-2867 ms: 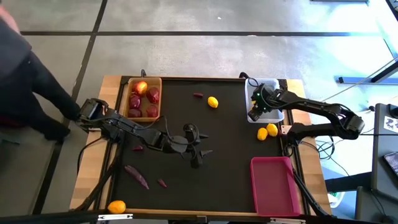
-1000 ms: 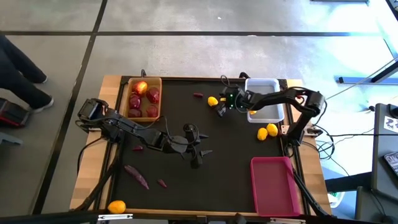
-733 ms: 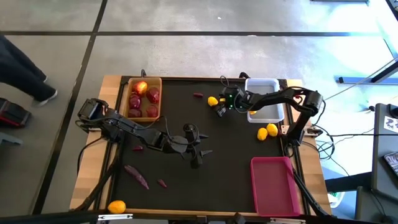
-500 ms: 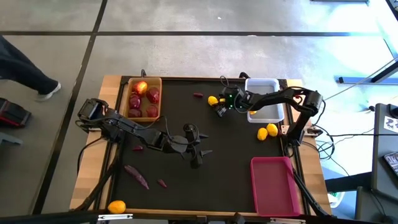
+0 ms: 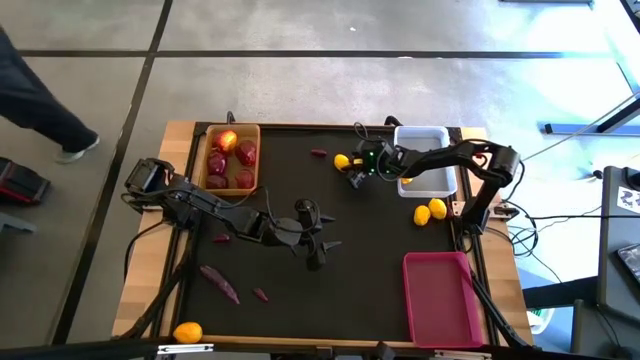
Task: Sort produce into baskets
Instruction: Put the lemon into the white bin
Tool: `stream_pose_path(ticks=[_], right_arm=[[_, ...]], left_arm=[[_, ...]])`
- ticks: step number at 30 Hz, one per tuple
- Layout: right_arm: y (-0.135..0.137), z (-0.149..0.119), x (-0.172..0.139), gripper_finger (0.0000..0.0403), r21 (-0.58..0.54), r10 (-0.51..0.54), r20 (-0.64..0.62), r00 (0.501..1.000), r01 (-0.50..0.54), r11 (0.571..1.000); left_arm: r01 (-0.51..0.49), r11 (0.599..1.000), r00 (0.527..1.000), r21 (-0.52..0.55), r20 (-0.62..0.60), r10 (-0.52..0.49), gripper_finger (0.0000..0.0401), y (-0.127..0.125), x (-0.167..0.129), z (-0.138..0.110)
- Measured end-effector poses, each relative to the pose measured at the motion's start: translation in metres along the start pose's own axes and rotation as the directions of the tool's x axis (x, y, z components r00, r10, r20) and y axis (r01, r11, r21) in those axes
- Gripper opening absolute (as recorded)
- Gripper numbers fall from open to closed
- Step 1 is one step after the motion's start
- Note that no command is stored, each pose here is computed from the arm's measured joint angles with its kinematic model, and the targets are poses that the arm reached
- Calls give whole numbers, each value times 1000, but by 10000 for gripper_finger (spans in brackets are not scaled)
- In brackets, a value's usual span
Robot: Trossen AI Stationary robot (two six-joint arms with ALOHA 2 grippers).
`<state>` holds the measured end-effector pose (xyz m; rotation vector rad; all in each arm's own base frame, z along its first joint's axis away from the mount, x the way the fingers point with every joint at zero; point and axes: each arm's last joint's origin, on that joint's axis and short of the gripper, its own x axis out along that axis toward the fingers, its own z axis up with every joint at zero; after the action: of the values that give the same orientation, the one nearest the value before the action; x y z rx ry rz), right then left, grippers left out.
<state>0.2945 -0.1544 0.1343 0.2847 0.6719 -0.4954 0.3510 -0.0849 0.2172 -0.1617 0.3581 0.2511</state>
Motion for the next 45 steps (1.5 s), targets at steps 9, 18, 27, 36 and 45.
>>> stream_pose_path(ticks=[9, 18, 27, 36, 45], right_arm=[[2, 11, -25, 51, -30, 0, -1, 1000, 0, 1000], [1, 27, -81, 51, -71, -72, 17, 997, 73, 995], [-3, 26, -144, 51, -121, -239, -3, 971, 237, 964], [-7, 8, -186, 51, -136, -341, -103, 935, 326, 936], [-23, -7, -187, 51, -84, -406, -180, 896, 397, 914]], left_arm=[[-3, 1000, 1000, -12, -9, 3, 317, 0, 0, -1], [-3, 1000, 1000, -11, -9, 3, 317, 0, 0, -1], [0, 1000, 1000, -9, -8, 0, 317, -1, -1, -1], [0, 1000, 1000, -10, -6, 0, 317, -1, 0, -1], [0, 1000, 1000, -15, 1, 0, 317, 0, 0, 0]])
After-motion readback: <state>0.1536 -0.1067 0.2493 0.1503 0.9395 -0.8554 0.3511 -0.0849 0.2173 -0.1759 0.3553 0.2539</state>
